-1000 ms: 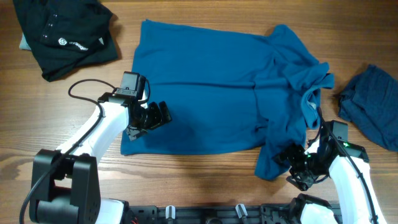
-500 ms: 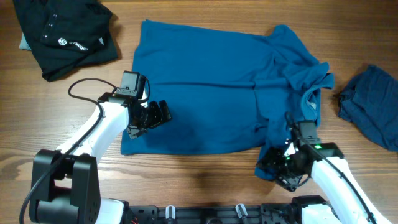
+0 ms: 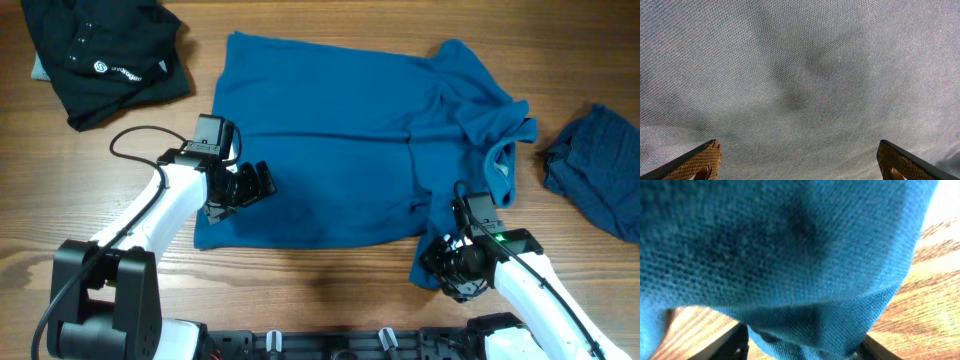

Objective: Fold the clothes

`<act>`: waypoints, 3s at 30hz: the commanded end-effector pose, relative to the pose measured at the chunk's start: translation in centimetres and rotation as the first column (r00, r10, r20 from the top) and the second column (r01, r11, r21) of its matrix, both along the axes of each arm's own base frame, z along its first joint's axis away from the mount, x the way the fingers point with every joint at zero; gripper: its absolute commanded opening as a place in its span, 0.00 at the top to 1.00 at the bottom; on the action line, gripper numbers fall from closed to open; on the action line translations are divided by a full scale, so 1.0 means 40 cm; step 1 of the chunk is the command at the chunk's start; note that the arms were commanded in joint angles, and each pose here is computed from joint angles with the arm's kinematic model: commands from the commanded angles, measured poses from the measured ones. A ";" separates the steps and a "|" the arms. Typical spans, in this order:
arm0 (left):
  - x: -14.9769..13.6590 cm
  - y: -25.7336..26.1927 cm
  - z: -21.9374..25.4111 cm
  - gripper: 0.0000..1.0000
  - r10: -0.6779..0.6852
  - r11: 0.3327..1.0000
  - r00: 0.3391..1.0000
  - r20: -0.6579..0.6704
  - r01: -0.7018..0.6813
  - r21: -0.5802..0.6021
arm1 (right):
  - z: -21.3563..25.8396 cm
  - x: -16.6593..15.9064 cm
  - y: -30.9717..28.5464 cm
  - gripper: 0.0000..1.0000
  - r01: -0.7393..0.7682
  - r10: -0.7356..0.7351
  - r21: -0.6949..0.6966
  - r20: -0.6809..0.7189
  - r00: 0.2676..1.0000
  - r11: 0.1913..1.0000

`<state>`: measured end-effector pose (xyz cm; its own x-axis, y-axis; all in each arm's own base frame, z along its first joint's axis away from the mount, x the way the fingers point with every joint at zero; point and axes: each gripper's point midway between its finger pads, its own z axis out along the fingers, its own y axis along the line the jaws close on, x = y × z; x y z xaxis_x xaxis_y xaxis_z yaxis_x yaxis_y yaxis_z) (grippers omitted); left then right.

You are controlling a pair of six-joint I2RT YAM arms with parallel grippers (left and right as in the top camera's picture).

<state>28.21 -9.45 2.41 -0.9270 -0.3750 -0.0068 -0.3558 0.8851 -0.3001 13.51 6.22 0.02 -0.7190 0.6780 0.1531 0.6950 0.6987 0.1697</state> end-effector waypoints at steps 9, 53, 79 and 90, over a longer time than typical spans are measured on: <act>-0.007 0.000 -0.010 0.00 0.018 1.000 1.000 -0.023 -0.018 -0.007 | 0.002 -0.007 -0.010 0.96 0.021 -0.021 -0.028 -0.020 1.000 0.999; -0.021 0.032 -0.017 0.36 0.030 0.999 0.998 -0.047 -0.028 0.045 | 0.134 -0.055 0.010 0.72 -0.173 0.176 0.043 -0.096 0.980 0.984; -0.017 0.031 -0.017 0.35 0.030 0.999 0.999 -0.040 -0.029 0.043 | 0.000 -0.064 -0.039 0.39 0.055 -0.063 -0.086 -0.099 0.993 0.995; -0.014 0.029 -0.016 0.34 0.036 0.999 0.999 -0.036 -0.035 0.038 | -0.019 -0.062 -0.030 0.96 0.040 -0.050 -0.073 -0.137 0.989 0.997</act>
<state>27.79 -8.59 2.20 -0.9172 -0.3985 0.0040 -0.3853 0.8840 -0.2649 11.48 5.05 -0.35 -0.6632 0.7253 0.1845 0.7433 0.6671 0.0497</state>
